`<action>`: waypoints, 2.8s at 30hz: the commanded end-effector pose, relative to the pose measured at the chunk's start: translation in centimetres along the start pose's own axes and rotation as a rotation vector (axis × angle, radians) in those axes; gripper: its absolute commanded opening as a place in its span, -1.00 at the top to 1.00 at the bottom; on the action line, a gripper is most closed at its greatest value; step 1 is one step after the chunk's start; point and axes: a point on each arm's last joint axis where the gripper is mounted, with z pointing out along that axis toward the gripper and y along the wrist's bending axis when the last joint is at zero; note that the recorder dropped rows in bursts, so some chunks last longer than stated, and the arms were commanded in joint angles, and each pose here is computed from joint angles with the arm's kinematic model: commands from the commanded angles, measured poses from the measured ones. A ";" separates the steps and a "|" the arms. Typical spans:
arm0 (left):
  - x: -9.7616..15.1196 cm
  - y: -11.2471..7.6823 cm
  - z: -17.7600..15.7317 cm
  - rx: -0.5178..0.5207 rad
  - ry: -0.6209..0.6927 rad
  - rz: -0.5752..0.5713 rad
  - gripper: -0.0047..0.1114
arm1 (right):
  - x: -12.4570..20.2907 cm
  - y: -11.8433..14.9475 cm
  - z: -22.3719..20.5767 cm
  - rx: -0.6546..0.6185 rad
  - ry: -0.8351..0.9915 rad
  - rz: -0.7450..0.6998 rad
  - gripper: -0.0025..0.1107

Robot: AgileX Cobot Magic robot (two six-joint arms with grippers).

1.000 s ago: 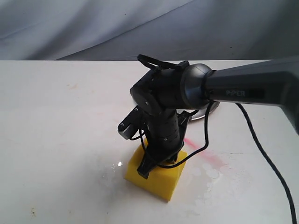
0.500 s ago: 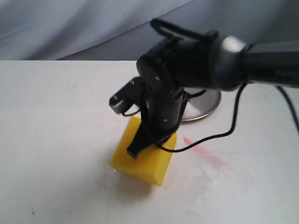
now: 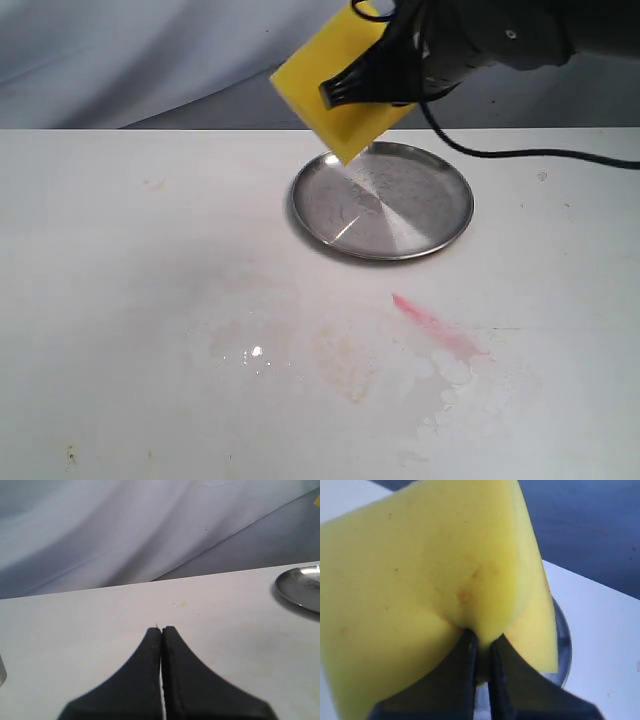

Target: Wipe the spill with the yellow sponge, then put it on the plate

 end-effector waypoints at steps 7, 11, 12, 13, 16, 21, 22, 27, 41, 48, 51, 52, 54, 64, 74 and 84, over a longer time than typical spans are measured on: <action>0.1 0.0 0.0 0.005 -0.006 -0.005 0.92 | 3.8 -6.2 8.8 0.061 0.139 0.256 0.96; 0.1 0.0 0.0 0.005 -0.006 -0.005 0.92 | 4.1 -6.3 11.3 0.025 0.250 0.275 0.96; 0.1 0.0 0.0 0.005 -0.006 -0.005 0.92 | 4.0 -6.1 11.7 0.012 0.270 0.272 0.96; 0.1 0.0 0.0 0.005 -0.006 -0.005 0.92 | 3.8 -6.0 12.2 0.001 0.285 0.281 0.96; 0.1 0.0 0.0 0.005 -0.006 -0.005 0.92 | 3.1 -5.5 13.5 -0.032 0.309 0.329 0.96; 0.1 0.0 0.0 0.005 -0.006 -0.005 0.92 | 2.8 -5.3 15.6 -0.024 0.394 0.340 0.92; 0.1 0.0 0.0 0.005 -0.006 -0.005 0.92 | 2.9 -5.4 15.9 -0.017 0.420 0.338 0.87; 0.1 0.0 0.0 0.005 -0.006 -0.005 0.92 | 2.8 -5.4 16.4 -0.008 0.478 0.338 0.42; 0.1 0.0 0.0 0.005 -0.006 -0.005 0.92 | -0.3 -6.6 11.0 0.010 0.456 0.291 -0.42; 0.1 0.0 0.0 0.005 -0.006 -0.005 0.92 | -0.9 -8.4 -0.6 0.052 0.347 0.205 0.09; 0.1 0.0 0.0 0.005 -0.006 -0.005 0.92 | 1.6 -8.0 -4.9 -0.009 0.201 0.318 0.29; 0.1 0.0 0.0 0.005 -0.006 -0.005 0.92 | 2.4 -8.0 -6.1 -0.016 0.162 0.350 0.35; 0.1 0.0 0.0 0.005 -0.006 -0.005 0.92 | 4.1 -8.0 -8.4 -0.027 0.093 0.398 0.45; 0.1 0.0 0.0 0.005 -0.006 -0.005 0.92 | 11.6 -10.6 -17.4 0.049 -0.253 0.576 0.53; 0.1 0.0 0.0 0.005 -0.006 -0.005 0.92 | 21.4 -9.6 -19.1 0.099 -0.446 0.551 0.96; 0.1 0.0 0.0 0.005 -0.006 -0.005 0.92 | 28.6 -8.1 -18.2 0.191 -0.583 0.434 0.96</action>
